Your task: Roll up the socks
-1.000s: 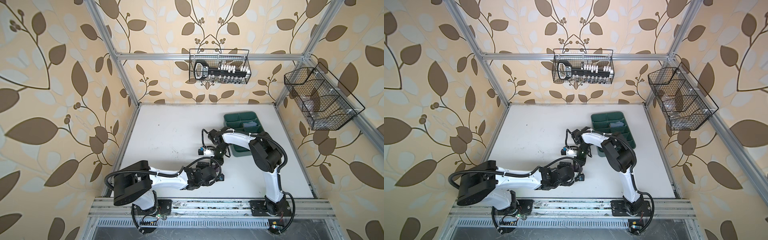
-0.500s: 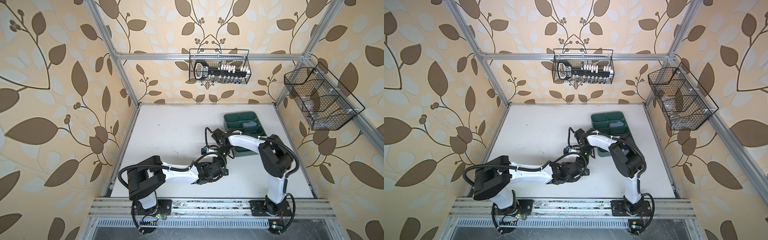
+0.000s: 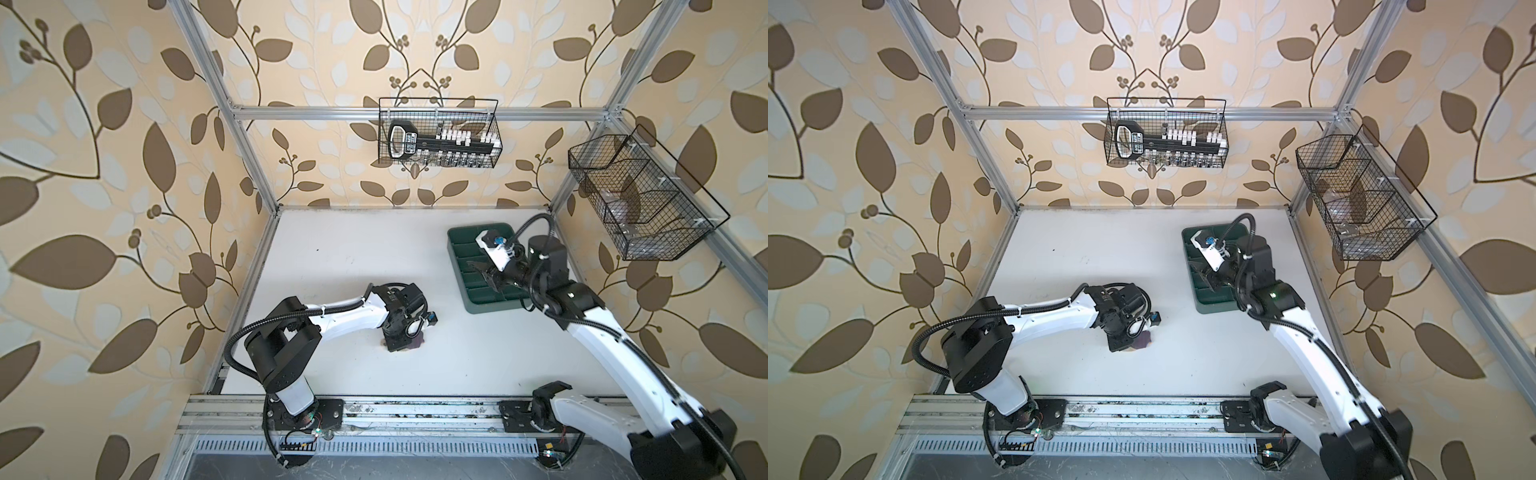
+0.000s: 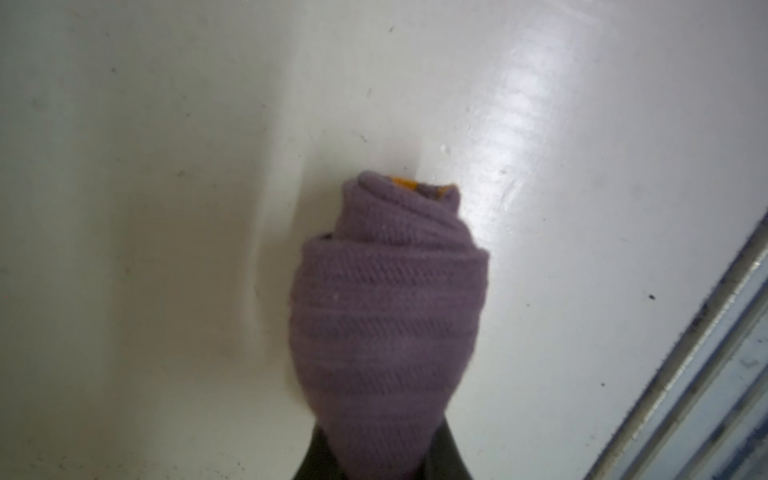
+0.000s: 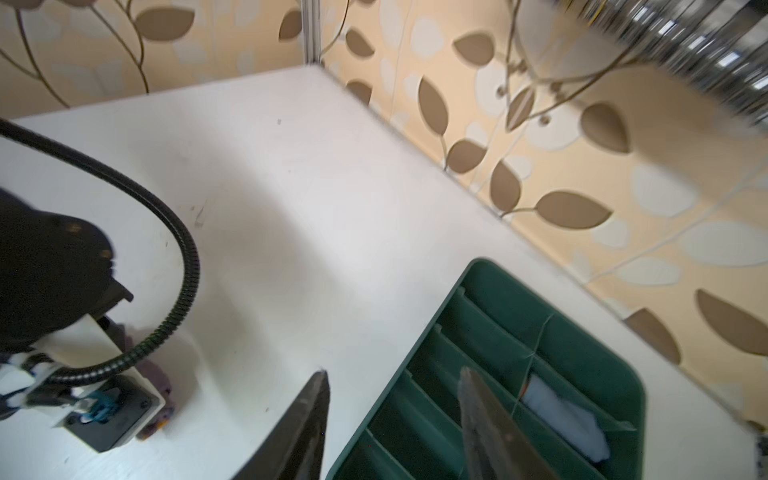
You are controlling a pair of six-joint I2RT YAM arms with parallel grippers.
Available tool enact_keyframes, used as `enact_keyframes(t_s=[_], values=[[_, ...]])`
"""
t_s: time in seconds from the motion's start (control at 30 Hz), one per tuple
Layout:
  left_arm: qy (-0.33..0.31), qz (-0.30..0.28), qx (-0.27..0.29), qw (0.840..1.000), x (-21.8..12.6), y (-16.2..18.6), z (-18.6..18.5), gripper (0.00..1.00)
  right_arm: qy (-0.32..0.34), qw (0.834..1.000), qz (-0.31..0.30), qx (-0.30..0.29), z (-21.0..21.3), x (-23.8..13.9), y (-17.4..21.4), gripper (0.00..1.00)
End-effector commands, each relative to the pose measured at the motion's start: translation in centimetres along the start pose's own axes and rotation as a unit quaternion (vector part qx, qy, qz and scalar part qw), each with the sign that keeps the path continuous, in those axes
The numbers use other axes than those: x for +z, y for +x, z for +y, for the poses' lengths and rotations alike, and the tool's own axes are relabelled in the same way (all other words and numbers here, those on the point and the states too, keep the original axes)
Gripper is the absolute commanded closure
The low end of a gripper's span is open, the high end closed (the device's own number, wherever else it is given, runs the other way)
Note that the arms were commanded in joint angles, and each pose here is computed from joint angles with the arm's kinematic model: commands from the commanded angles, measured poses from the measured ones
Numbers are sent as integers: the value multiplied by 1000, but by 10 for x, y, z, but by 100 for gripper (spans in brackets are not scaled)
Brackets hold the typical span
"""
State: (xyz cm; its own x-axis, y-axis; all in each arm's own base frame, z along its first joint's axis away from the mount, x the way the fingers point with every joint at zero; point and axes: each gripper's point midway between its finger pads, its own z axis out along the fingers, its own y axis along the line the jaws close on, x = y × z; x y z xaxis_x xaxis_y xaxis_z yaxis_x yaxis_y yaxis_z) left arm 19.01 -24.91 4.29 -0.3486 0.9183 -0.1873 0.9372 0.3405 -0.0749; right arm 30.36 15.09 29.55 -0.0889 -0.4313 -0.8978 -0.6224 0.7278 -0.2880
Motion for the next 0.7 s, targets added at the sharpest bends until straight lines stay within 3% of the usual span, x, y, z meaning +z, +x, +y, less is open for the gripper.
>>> enact_keyframes(t_s=[0.0, 0.13, 0.33, 0.5, 0.67], values=[[78, 0, -11, 997, -6, -4, -18, 100, 1, 998, -5, -62, 32, -16, 6, 49], [140, -3, -31, 990, -5, -10, -21, 100, -59, 976, 30, -207, 105, -26, 53, 44], [200, 8, -69, 977, 4, -17, -15, 100, -138, 939, 26, -314, 191, -5, 92, 37], [208, 15, -82, 974, 13, -19, -10, 100, -169, 925, 62, -334, 228, 36, 119, 36], [215, 19, -88, 972, 19, -18, -10, 100, -165, 922, 63, -345, 242, 64, 135, 33]])
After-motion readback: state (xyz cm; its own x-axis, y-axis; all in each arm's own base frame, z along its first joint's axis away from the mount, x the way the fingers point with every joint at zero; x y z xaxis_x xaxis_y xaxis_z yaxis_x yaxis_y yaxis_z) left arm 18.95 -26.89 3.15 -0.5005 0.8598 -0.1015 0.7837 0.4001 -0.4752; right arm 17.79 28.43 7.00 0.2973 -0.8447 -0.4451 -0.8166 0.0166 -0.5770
